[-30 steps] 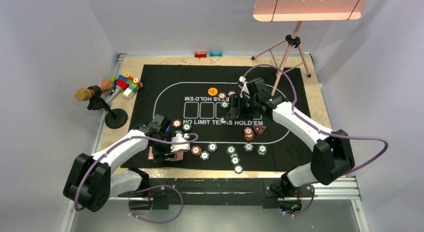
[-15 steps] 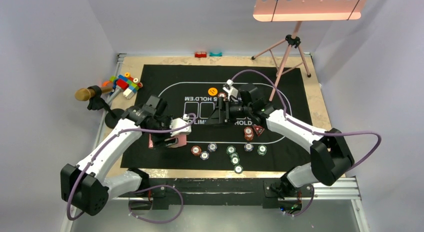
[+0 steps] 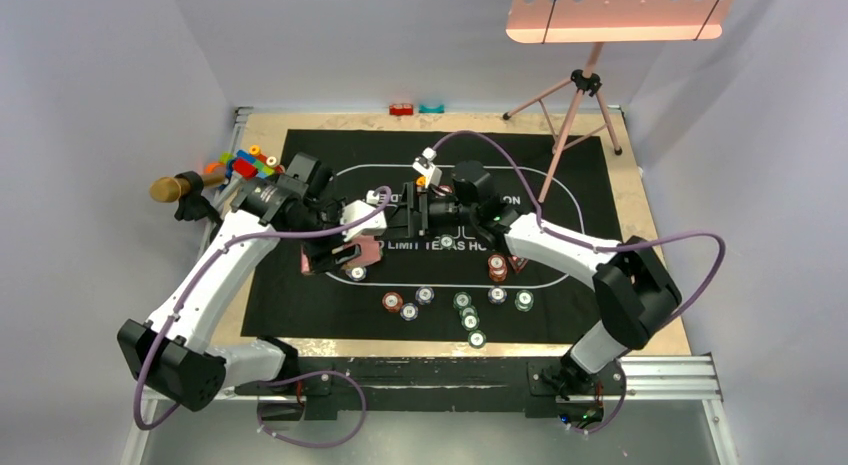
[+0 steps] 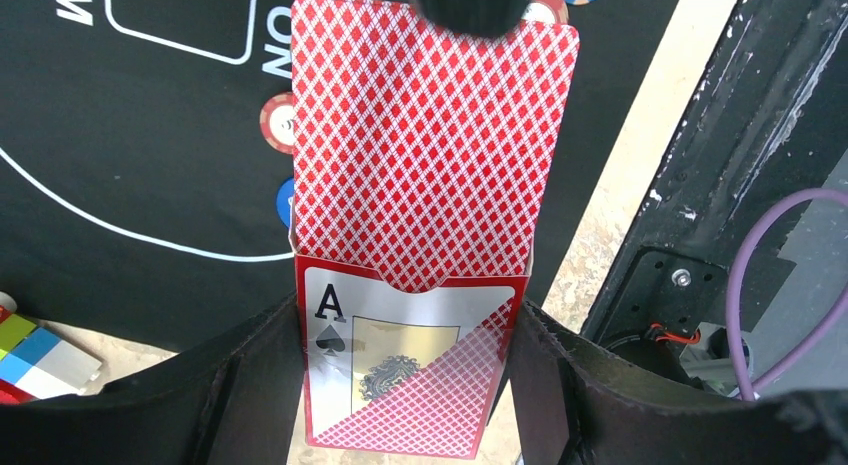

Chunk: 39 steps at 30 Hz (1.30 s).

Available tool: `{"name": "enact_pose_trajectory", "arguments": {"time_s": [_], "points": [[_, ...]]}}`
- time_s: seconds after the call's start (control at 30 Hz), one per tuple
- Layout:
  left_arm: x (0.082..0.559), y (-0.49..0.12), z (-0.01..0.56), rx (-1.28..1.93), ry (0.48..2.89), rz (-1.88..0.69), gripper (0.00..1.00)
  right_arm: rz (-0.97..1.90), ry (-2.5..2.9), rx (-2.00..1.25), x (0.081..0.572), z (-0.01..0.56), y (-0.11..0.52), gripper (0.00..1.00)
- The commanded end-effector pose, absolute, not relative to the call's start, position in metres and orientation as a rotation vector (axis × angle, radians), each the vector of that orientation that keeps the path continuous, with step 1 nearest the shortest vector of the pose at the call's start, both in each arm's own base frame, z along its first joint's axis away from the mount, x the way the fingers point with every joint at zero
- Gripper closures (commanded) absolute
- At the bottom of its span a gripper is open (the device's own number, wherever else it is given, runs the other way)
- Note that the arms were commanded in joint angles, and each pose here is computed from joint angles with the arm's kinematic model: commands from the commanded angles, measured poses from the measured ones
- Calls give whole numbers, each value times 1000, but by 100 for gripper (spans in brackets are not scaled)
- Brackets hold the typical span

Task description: Distribute texas hold em gaming equipment

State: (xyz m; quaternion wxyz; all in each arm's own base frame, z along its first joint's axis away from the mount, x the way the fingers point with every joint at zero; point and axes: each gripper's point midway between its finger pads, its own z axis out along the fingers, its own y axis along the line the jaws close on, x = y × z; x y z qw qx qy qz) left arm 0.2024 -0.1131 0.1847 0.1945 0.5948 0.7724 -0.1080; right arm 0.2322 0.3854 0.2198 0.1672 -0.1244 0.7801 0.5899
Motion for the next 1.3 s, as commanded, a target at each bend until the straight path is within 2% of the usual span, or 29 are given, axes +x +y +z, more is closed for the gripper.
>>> {"name": "enact_pose_trajectory", "arguments": {"time_s": [0.0,0.47,0.73,0.93,1.23,1.27], "points": [[211,-121,209,1599,2146,-315,98,1785,2099,-378,234,251,405,16],[244,-128,223,1434,2215,-260,100,1934,2044,-234,241,258,432,16],[250,-131,230,1379,2215,-260,100,2002,2066,-190,246,252,451,20],[251,-134,232,1365,2212,-275,100,2082,2037,-179,246,254,460,30],[252,-136,229,1357,2219,-288,100,2157,2009,-203,237,255,460,54],[252,-136,229,1354,2220,-284,95,2165,2006,-202,236,255,460,57]]}}
